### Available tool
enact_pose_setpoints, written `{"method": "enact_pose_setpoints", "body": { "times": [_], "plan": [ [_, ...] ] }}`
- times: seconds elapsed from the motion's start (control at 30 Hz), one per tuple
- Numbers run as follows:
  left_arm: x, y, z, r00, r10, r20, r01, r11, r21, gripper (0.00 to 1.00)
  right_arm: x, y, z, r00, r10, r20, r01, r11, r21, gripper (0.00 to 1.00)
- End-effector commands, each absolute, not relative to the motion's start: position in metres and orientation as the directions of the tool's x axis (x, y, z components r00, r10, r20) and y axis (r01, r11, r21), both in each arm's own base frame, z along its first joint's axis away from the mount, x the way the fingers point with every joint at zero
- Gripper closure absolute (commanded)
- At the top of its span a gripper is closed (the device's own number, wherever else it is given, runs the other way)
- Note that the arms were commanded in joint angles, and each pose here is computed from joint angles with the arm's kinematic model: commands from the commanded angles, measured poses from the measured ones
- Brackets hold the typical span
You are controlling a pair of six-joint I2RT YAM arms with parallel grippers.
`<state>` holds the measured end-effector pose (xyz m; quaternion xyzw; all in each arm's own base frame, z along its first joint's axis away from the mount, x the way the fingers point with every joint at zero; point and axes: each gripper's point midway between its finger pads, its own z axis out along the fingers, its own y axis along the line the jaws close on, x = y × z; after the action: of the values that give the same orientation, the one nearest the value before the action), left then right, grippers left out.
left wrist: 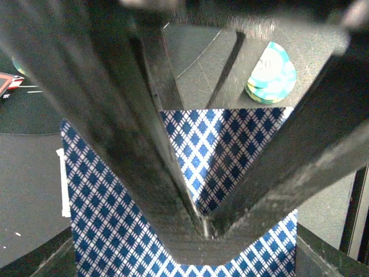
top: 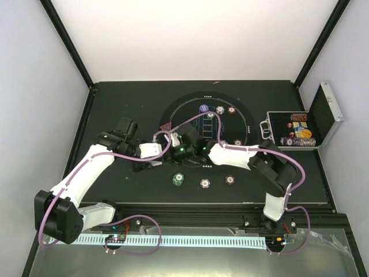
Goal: Distribute texas hold em gaming equipment
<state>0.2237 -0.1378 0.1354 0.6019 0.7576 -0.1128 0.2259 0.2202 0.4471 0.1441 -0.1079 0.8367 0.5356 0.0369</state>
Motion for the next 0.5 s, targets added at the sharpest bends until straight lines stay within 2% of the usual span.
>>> {"method": "enact_pose_setpoints", "body": {
  "times": [0.0, 0.33, 0.47],
  "plan": [
    [0.226, -0.144, 0.149, -0.14, 0.85, -0.507, 0.964, 0.234, 0.125, 0.98, 0.215, 0.462, 0.146, -0.973, -0.162, -0.162, -0.21, 0.35, 0.913, 0.36],
    [0.223, -0.146, 0.153, -0.144, 0.84, -0.523, 0.966, 0.235, 0.111, 0.98, 0.22, 0.475, 0.138, -0.985, -0.134, -0.107, -0.139, 0.263, 0.955, 0.38],
    [0.222, -0.145, 0.153, -0.146, 0.844, -0.516, 0.965, 0.236, 0.113, 0.99, 0.224, 0.466, 0.119, -0.992, -0.106, -0.063, -0.091, 0.291, 0.952, 0.41]
  ]
}}
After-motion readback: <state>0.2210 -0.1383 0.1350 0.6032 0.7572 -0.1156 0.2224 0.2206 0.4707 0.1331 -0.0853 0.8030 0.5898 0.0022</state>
